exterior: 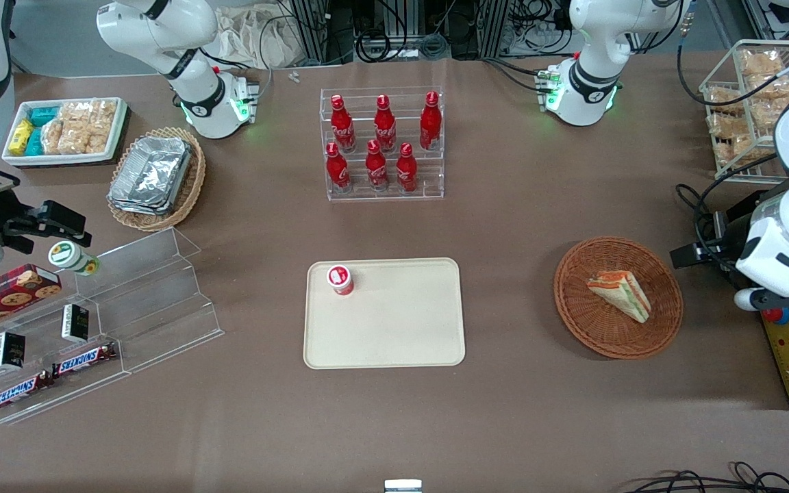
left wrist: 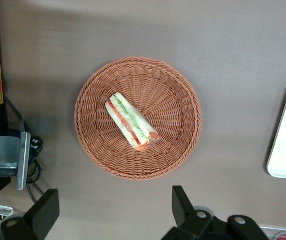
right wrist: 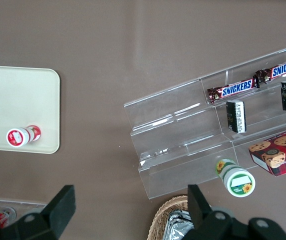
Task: Place sandwich from basket to tray
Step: 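Move the left gripper down over the wrapped sandwich in the wicker basket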
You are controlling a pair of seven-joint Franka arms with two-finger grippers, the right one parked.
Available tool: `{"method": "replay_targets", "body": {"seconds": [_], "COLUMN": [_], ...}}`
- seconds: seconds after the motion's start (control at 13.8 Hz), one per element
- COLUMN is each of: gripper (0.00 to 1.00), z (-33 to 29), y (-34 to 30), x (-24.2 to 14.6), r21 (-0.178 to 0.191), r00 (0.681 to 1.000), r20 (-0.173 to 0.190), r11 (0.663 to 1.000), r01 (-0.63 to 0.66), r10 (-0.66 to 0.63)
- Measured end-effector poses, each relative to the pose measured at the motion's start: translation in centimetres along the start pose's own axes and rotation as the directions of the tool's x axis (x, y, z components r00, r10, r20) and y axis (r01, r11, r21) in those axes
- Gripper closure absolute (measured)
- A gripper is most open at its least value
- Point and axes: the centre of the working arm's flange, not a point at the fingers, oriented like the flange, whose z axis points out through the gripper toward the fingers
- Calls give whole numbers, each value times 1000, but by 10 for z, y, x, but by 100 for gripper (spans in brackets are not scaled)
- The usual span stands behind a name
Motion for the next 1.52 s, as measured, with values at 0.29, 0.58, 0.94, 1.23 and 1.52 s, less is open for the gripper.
{"method": "replay_targets", "body": {"seconds": [0.29, 0.58, 0.94, 1.23, 1.52], "gripper": [0, 0, 0, 0, 0], "z": [3, 18, 60, 100, 126], "y": [0, 15, 21, 20, 14], "x": [1, 4, 17, 20, 19], "r21": [1, 24, 52, 57, 60], "r00": [1000, 994, 979, 967, 915], "r20": [5, 26, 58, 62, 46], "r11": [1000, 994, 980, 968, 916], "r01": [10, 102, 193, 244, 397], "r10": [-10, -103, -196, -247, -400]}}
